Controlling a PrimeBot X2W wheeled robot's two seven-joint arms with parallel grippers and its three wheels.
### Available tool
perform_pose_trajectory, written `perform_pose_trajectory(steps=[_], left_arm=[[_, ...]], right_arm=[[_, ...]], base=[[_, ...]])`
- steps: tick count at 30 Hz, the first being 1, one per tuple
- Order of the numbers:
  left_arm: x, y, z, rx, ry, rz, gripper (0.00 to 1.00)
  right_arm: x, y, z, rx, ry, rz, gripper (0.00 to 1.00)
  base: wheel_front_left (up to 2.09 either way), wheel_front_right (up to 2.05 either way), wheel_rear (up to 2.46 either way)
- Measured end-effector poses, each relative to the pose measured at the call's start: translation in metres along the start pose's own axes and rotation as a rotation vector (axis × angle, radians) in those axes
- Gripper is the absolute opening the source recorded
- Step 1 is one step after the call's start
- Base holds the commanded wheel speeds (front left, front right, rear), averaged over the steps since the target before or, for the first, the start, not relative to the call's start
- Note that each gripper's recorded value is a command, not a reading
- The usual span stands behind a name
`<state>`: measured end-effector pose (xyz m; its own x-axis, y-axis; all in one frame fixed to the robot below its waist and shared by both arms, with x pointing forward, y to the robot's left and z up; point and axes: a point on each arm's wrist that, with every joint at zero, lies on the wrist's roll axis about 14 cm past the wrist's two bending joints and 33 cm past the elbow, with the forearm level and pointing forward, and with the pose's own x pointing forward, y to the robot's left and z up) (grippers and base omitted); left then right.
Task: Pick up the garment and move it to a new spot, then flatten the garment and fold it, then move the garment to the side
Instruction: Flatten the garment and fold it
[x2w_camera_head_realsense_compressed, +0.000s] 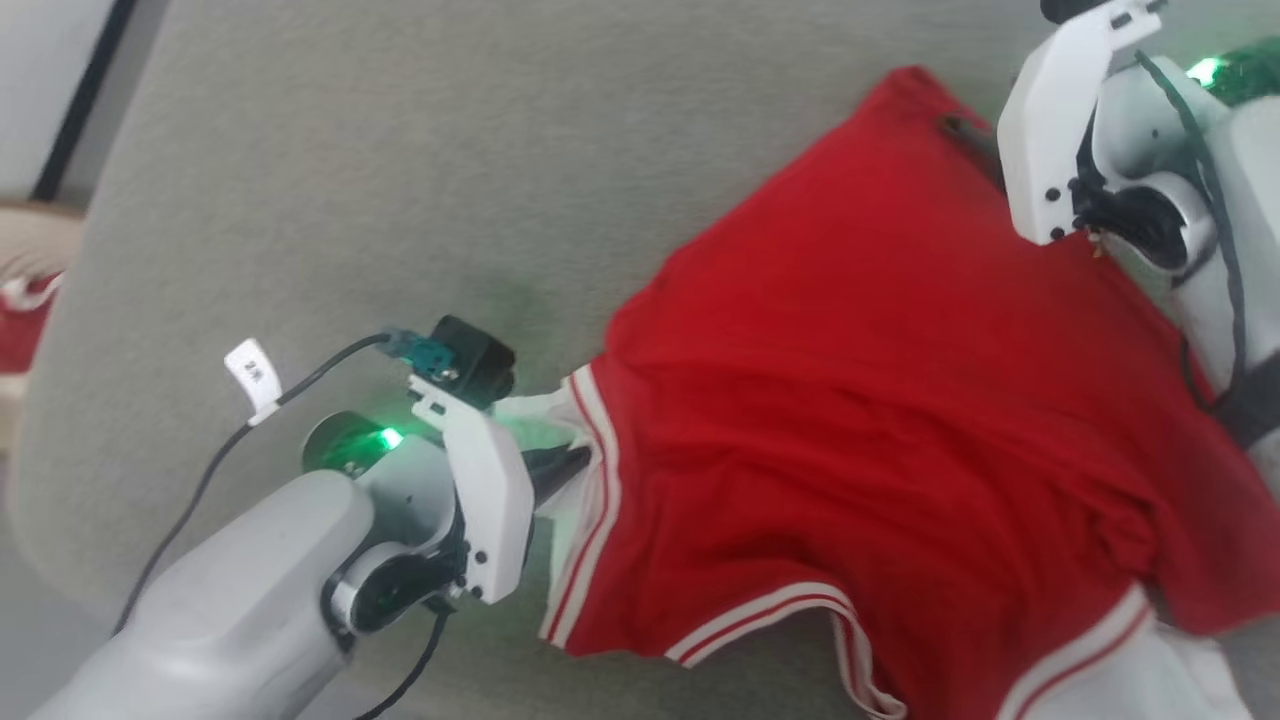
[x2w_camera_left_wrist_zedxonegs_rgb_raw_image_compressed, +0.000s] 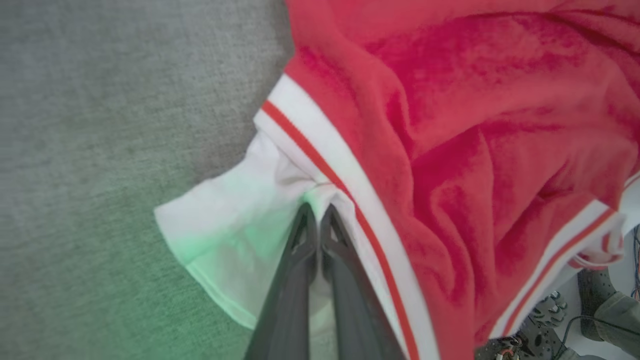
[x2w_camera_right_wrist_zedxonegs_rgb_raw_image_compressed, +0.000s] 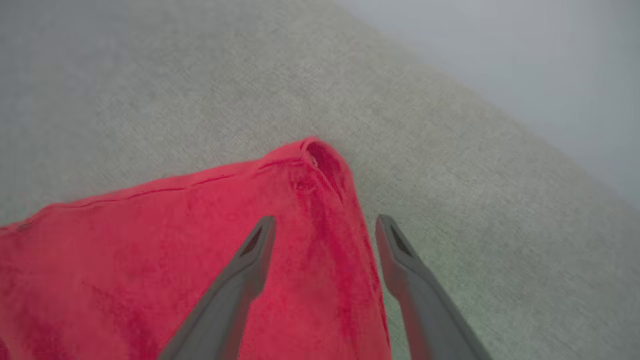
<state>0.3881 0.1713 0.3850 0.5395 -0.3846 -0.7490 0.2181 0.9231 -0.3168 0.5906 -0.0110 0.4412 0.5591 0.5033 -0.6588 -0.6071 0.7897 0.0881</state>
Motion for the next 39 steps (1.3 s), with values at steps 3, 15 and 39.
perform_pose_trajectory(steps=[3,15,39], left_arm=[[0.000,0.007,-0.003,-0.019,-0.002,0.011,0.00],[0.003,0.022,-0.010,-0.065,-0.008,0.040,0.00],[-0.088,0.039,0.190,0.206,-0.336,0.273,0.00]], right_arm=[[0.021,-0.001,-0.014,-0.023,0.100,-0.008,1.00],[0.047,0.004,-0.050,-0.032,0.387,0.000,0.00],[-0.099,-0.051,0.036,-0.068,-0.010,-0.187,0.00]], base=[[0.00,0.00,0.00],[0.00,0.00,0.00],[0.00,0.00,0.00]])
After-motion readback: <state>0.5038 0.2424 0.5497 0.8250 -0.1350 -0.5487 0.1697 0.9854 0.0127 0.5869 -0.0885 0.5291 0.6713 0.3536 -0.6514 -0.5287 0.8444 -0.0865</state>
